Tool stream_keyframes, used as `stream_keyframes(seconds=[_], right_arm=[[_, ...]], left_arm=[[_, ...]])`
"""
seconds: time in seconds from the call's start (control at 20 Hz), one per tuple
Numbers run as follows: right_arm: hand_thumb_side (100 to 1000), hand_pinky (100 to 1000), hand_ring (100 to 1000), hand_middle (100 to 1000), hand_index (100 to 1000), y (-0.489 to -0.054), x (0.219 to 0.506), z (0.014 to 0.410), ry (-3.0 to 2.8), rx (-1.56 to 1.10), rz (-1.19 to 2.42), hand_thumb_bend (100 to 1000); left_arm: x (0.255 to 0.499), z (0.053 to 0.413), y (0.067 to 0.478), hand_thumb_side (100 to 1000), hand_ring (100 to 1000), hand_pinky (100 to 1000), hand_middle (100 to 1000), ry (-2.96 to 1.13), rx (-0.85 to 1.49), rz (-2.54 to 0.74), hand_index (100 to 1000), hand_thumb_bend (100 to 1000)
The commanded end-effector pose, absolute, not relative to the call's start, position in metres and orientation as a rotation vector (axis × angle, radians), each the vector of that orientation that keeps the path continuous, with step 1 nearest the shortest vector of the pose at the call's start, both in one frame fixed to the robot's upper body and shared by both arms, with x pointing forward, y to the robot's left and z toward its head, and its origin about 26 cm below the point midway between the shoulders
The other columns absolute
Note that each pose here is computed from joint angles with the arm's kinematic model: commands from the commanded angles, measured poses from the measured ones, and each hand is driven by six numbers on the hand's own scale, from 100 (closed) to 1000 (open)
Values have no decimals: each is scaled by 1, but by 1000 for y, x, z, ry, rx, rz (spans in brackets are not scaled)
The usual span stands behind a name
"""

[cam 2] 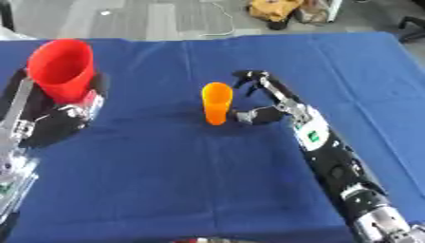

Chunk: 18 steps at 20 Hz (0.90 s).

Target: Pour the contents of one cup into another cup.

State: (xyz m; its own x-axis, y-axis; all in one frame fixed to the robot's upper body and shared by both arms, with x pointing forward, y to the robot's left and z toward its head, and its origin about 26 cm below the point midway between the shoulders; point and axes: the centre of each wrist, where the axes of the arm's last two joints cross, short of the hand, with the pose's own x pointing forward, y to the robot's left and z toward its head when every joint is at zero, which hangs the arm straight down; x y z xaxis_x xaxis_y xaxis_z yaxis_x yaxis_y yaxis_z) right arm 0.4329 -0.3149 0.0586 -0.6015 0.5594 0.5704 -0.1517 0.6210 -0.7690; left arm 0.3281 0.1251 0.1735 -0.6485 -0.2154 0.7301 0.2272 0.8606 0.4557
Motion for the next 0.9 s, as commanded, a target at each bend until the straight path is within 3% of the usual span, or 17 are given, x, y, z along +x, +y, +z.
stream_keyframes(seconds=[0.05,0.9], right_arm=[[467,570,781,631,882,-312,440,69,-1994,-336,1076,614],[467,530,730,604,877,-292,446,57,-1957,-294,1128,604]], left_arm=[[326,185,122,332,533,299,513,-2221,-27,-666,804,100],[325,186,120,345,534,301,514,-2221,-36,-670,805,100]])
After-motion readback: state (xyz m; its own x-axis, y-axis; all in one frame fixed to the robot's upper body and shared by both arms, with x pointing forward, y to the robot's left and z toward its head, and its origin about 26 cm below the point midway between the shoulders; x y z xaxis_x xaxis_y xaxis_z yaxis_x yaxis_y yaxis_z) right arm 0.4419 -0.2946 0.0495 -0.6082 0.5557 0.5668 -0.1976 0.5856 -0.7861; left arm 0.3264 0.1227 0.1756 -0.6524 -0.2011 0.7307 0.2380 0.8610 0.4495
